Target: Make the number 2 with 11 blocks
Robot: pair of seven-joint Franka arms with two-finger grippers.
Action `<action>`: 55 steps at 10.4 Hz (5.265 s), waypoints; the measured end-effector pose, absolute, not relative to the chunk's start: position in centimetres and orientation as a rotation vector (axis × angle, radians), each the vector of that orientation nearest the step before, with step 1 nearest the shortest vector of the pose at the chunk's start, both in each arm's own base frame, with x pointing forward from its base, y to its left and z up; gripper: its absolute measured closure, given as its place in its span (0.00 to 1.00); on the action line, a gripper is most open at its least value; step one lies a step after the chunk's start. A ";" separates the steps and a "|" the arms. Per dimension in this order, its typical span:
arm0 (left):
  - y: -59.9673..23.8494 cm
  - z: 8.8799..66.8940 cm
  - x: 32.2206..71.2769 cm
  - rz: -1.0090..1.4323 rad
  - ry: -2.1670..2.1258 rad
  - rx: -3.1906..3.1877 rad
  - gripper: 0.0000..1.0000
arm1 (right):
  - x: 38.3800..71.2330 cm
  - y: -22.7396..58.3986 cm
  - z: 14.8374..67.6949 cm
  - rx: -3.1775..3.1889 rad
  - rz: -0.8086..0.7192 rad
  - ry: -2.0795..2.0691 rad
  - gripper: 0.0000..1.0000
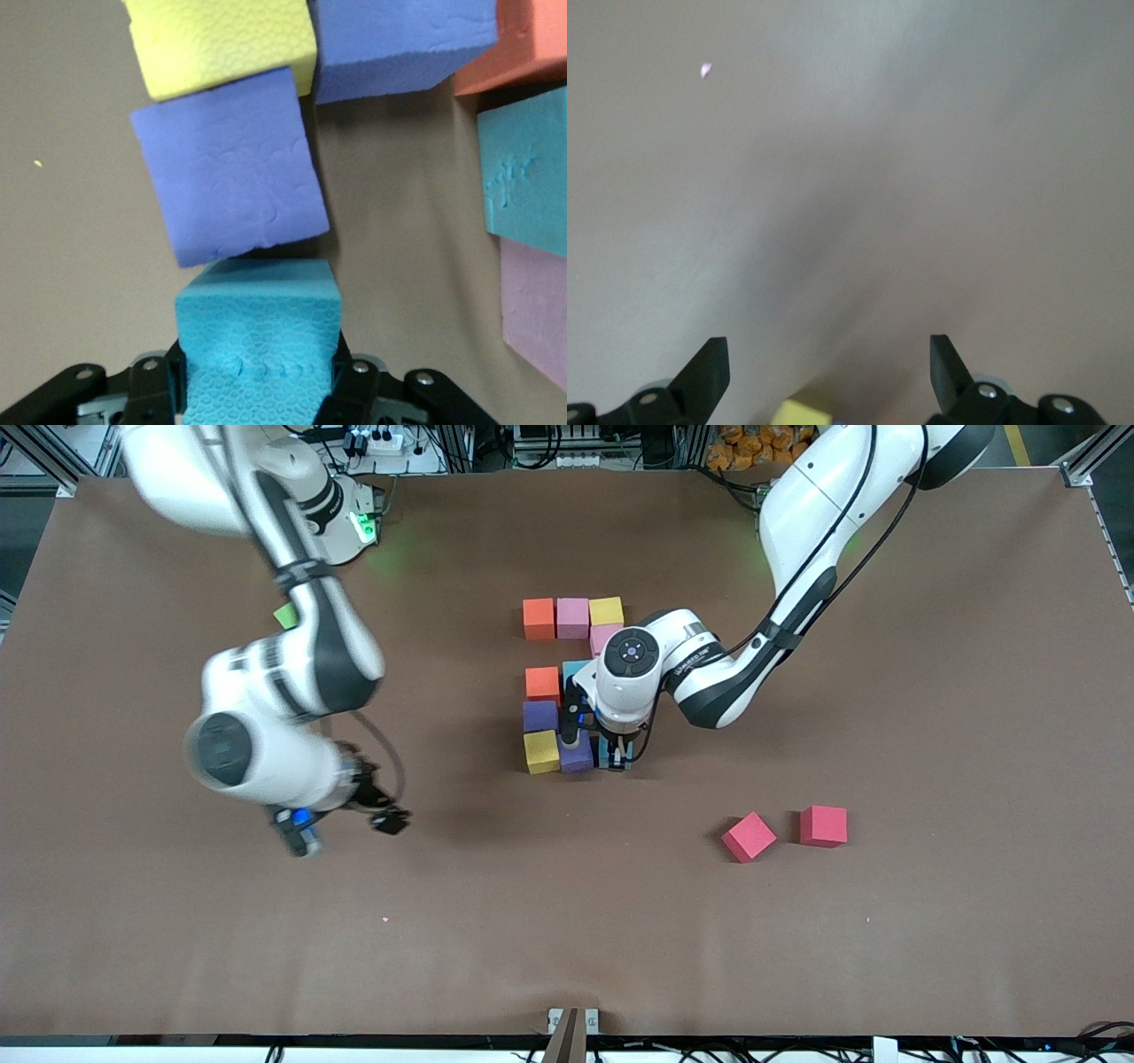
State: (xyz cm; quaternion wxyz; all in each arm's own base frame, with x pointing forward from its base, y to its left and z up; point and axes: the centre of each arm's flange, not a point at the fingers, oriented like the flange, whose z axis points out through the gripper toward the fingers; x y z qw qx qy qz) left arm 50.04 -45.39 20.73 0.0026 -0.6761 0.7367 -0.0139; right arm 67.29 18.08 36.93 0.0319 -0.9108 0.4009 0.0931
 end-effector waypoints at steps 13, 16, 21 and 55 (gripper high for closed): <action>-45.8 20.4 50.2 -0.045 2.301 -2.124 0.44 | 57.5 7.7 55.2 -3.116 0.059 -0.006 0.00; -45.9 20.3 50.2 -0.048 2.287 -2.140 0.35 | 55.8 5.2 58.7 -3.122 -0.008 -0.070 0.00; -45.9 23.9 53.2 -0.163 2.233 -2.164 0.00 | 55.3 -1.8 63.4 -3.122 -0.027 -0.063 0.00; -2.4 63.4 56.1 0.012 0.065 -3.056 0.00 | 54.8 -4.5 66.5 -3.125 -0.034 -0.032 0.00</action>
